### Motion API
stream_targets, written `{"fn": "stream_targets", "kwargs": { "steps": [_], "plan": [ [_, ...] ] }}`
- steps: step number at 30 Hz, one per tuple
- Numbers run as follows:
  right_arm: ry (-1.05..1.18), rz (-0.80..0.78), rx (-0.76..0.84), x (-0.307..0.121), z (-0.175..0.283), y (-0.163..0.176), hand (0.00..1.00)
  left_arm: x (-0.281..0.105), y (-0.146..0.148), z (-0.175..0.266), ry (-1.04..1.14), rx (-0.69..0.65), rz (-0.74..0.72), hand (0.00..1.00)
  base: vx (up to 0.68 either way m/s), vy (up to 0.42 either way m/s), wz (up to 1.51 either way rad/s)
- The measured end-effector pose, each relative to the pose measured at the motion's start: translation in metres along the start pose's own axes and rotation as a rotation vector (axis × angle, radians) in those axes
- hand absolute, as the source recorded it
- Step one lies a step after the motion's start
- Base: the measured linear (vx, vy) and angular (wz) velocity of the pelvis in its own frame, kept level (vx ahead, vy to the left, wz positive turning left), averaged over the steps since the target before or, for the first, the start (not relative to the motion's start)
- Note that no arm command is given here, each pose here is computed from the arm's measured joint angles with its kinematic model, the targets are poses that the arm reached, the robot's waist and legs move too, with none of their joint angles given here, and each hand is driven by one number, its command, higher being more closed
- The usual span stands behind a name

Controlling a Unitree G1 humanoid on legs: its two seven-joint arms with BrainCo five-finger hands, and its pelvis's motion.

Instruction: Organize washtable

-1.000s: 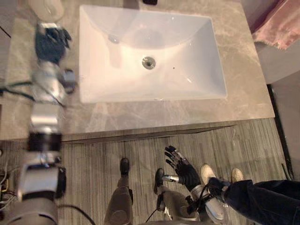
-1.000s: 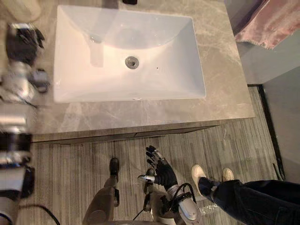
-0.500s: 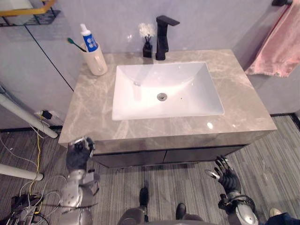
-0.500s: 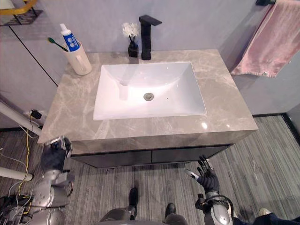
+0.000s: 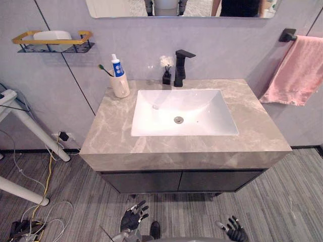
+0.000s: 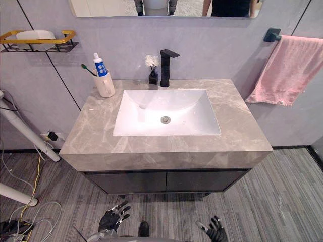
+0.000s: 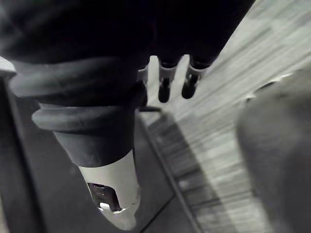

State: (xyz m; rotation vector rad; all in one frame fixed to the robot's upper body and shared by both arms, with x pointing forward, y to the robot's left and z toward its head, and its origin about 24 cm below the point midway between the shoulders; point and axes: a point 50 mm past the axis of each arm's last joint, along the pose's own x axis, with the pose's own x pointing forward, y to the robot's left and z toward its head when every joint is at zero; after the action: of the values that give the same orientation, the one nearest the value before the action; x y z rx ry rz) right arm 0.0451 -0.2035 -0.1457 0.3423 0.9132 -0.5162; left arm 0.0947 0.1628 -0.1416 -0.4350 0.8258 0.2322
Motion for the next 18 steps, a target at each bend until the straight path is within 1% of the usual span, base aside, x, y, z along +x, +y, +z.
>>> {"fn": "stream_targets", "kwargs": {
  "steps": [2, 3, 5, 6, 8, 10, 12, 14, 16, 17, 18],
  "plan": [
    [0.046, -0.054, -0.013, 0.005, -0.005, -0.007, 0.00, 0.002, 0.027, -0.015, 0.127, 0.047, 0.136, 0.00, 0.02, -0.013, -0.53],
    [0.064, -0.065, -0.031, 0.005, -0.008, -0.010, 0.00, 0.002, 0.032, -0.015, 0.141, 0.051, 0.164, 0.00, 0.03, -0.010, -0.48],
    [0.106, -0.072, -0.082, 0.007, -0.013, -0.009, 0.00, 0.005, 0.038, -0.009, 0.145, 0.107, 0.207, 0.00, 0.02, -0.003, -0.66],
    [0.112, -0.067, -0.085, 0.008, -0.012, -0.007, 0.00, 0.006, 0.039, -0.008, 0.147, 0.119, 0.208, 0.00, 0.01, 0.003, -1.11],
    [0.113, -0.040, -0.091, 0.014, -0.007, 0.003, 0.00, 0.013, 0.036, 0.000, 0.157, 0.195, 0.201, 0.00, 0.01, 0.014, -1.42],
    [0.119, -0.034, -0.073, 0.015, -0.007, 0.006, 0.00, 0.016, 0.036, 0.003, 0.177, 0.259, 0.204, 0.00, 0.00, 0.082, -1.46],
    [0.115, -0.044, -0.055, 0.019, -0.002, 0.005, 0.00, 0.018, 0.035, 0.005, 0.188, 0.293, 0.201, 0.00, 0.00, 0.057, -1.49],
    [0.157, -0.054, -0.053, 0.018, -0.011, 0.007, 0.00, 0.018, 0.040, 0.013, 0.176, 0.322, 0.212, 0.00, 0.08, -0.001, -1.83],
    [0.134, -0.040, -0.119, 0.023, 0.000, 0.007, 0.00, 0.023, 0.030, 0.015, 0.166, 0.322, 0.193, 0.00, -0.14, -0.022, -2.27],
    [0.091, -0.060, -0.162, 0.029, 0.018, -0.002, 0.00, 0.027, 0.011, 0.009, 0.166, 0.292, 0.147, 0.00, -0.24, 0.042, -1.82],
    [0.107, -0.063, -0.182, 0.030, 0.019, -0.004, 0.00, 0.028, 0.007, 0.011, 0.152, 0.287, 0.138, 0.00, -0.13, 0.055, -1.98]
  ]
}}
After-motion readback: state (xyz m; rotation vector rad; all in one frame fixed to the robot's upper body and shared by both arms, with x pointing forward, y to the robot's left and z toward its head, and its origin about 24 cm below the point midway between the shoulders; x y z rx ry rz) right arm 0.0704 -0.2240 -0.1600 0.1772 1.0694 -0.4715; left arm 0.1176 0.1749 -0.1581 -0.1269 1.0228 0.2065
